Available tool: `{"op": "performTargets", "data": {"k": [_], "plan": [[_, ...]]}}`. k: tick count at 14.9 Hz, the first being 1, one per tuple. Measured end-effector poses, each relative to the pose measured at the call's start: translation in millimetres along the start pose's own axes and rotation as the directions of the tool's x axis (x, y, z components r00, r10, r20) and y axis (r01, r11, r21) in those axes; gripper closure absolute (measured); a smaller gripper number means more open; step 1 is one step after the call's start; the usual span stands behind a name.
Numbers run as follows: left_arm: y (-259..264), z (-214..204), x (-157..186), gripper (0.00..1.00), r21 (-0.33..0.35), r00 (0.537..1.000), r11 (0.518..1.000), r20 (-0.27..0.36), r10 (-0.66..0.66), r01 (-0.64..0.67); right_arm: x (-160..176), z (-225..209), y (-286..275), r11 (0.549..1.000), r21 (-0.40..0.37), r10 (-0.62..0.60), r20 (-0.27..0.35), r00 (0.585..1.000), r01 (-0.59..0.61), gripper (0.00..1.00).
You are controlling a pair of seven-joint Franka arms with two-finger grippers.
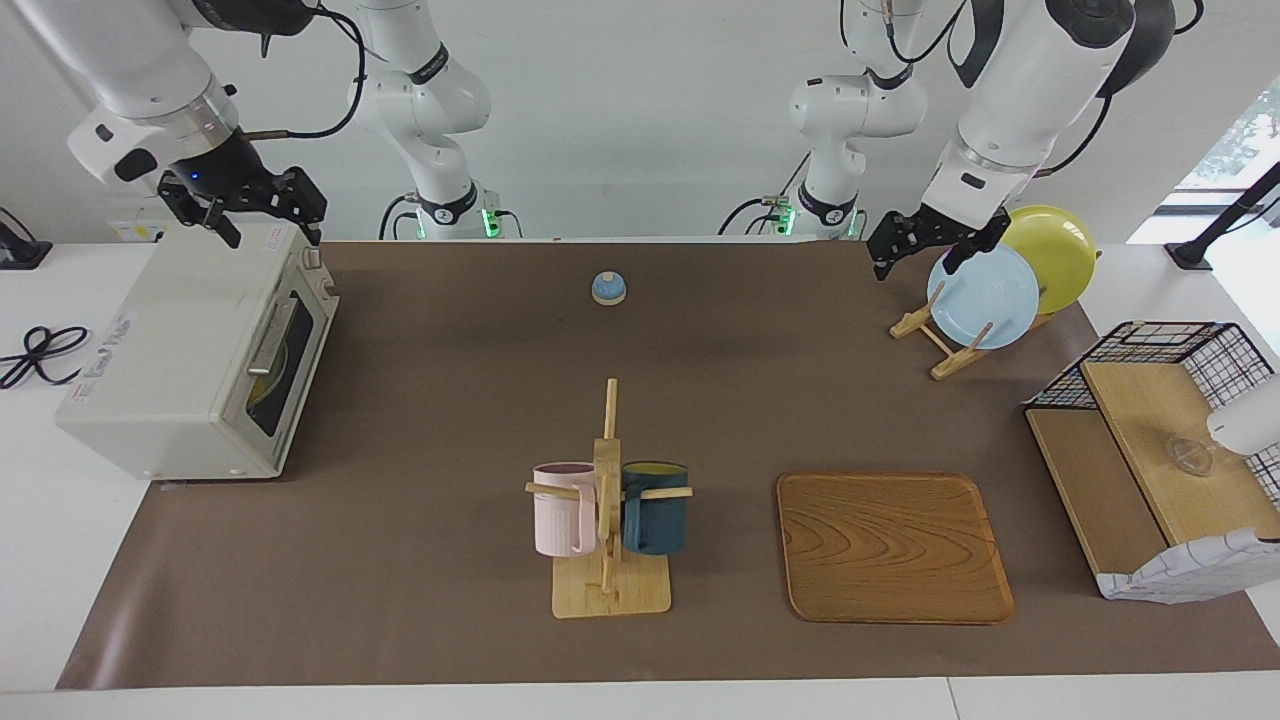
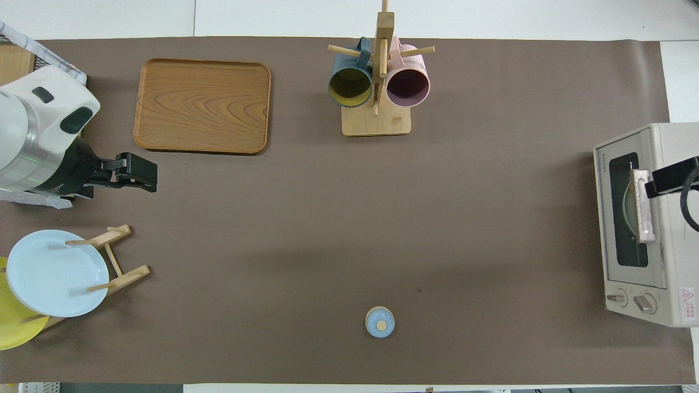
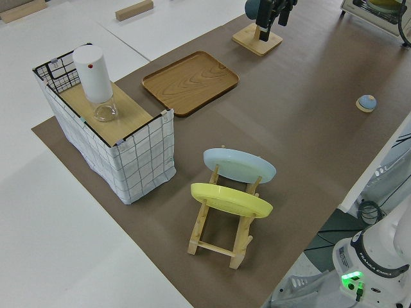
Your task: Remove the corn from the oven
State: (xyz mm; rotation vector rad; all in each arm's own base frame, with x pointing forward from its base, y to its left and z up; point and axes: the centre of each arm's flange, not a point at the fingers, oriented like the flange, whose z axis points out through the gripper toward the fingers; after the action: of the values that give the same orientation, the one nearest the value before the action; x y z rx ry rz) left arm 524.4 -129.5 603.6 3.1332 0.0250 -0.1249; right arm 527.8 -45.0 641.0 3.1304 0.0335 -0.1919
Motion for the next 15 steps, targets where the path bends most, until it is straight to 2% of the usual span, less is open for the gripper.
{"op": "performTargets", "data": {"k": [13,15], "plan": [[0.0,0.0,0.0,0.0,0.0,1.0,1.0,0.0,0.0,0.0,-0.2,-0.4,-2.7,1.0,0.003,-0.005,-0.002,1.0,0.005,0.0],[0.0,0.0,0.0,0.0,0.0,1.0,1.0,0.0,0.0,0.0,2.1,1.4,-3.0,1.0,0.002,-0.006,-0.014,1.0,0.006,0.18]]}}
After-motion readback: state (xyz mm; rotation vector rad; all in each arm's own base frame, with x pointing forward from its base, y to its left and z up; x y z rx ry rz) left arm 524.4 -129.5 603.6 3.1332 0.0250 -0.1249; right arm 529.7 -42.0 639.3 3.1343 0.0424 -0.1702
